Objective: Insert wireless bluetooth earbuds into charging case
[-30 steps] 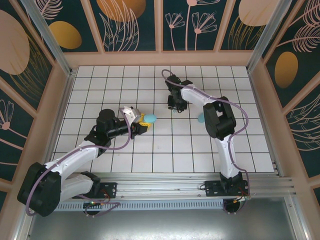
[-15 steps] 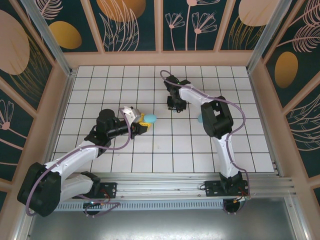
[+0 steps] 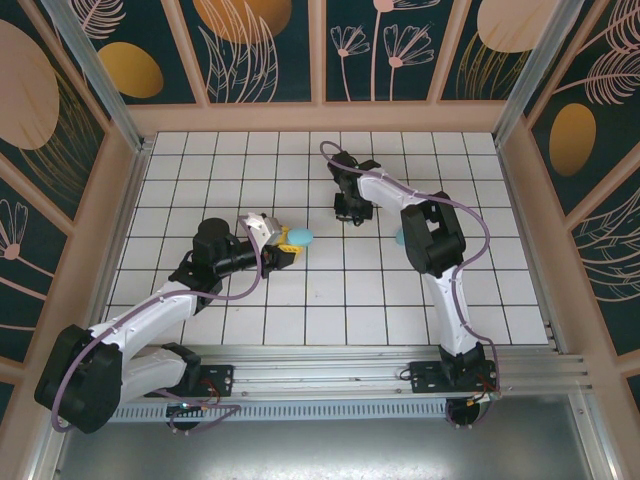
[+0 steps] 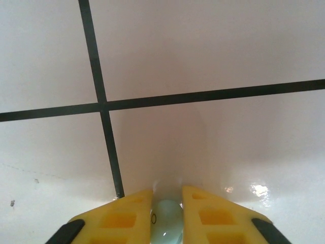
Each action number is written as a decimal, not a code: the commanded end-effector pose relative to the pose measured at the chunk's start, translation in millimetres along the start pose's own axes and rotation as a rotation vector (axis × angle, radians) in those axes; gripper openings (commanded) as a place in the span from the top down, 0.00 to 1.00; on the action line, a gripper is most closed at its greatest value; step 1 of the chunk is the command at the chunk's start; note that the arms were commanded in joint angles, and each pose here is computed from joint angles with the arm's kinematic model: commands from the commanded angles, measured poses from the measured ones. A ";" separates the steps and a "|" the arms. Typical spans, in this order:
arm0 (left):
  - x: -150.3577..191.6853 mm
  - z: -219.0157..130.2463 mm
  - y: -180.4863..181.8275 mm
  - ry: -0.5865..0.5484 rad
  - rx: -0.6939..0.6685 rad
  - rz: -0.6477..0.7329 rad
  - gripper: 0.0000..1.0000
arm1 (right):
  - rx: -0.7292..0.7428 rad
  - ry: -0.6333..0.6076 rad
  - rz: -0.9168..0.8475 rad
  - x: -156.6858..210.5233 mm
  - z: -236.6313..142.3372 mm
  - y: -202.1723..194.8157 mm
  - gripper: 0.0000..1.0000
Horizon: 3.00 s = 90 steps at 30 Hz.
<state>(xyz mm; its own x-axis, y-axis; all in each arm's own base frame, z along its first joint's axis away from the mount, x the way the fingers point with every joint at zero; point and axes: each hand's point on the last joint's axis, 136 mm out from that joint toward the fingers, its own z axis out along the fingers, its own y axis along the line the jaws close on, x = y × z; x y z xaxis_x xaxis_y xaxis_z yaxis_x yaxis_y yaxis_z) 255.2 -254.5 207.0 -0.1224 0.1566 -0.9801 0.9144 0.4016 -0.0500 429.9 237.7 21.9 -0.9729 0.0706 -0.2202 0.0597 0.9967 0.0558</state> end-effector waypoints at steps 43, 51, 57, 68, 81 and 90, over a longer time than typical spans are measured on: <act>-40.5 10.4 3.7 -0.044 0.035 -0.002 1.00 | -0.744 -0.180 -0.364 143.9 -252.2 106.7 0.98; -36.4 7.9 -1.7 -0.036 0.053 -0.005 1.00 | -0.744 -0.285 -0.339 115.5 -279.9 105.5 0.99; -34.8 7.3 -3.1 -0.030 0.059 -0.007 1.00 | -0.750 -0.310 -0.343 108.0 -291.8 106.2 0.99; -36.8 6.6 -8.5 -0.043 0.091 -0.025 1.00 | -0.790 -0.364 -0.323 94.6 -305.2 109.9 0.99; -35.0 5.9 -13.3 -0.043 0.114 -0.043 1.00 | -0.869 -0.467 -0.232 77.4 -330.9 108.4 0.99; -30.6 7.6 -11.7 -0.020 0.112 -0.040 1.00 | -0.883 -0.486 -0.211 73.7 -339.2 105.0 0.99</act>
<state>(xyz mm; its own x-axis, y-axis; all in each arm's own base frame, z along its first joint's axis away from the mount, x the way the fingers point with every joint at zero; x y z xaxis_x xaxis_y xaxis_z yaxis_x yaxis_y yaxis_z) 268.1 -263.4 237.0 -0.1527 0.1087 -0.9823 0.9148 0.3917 -0.0988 273.1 333.5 293.8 -0.8177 -0.0102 -0.5755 -0.4328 0.6700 0.6032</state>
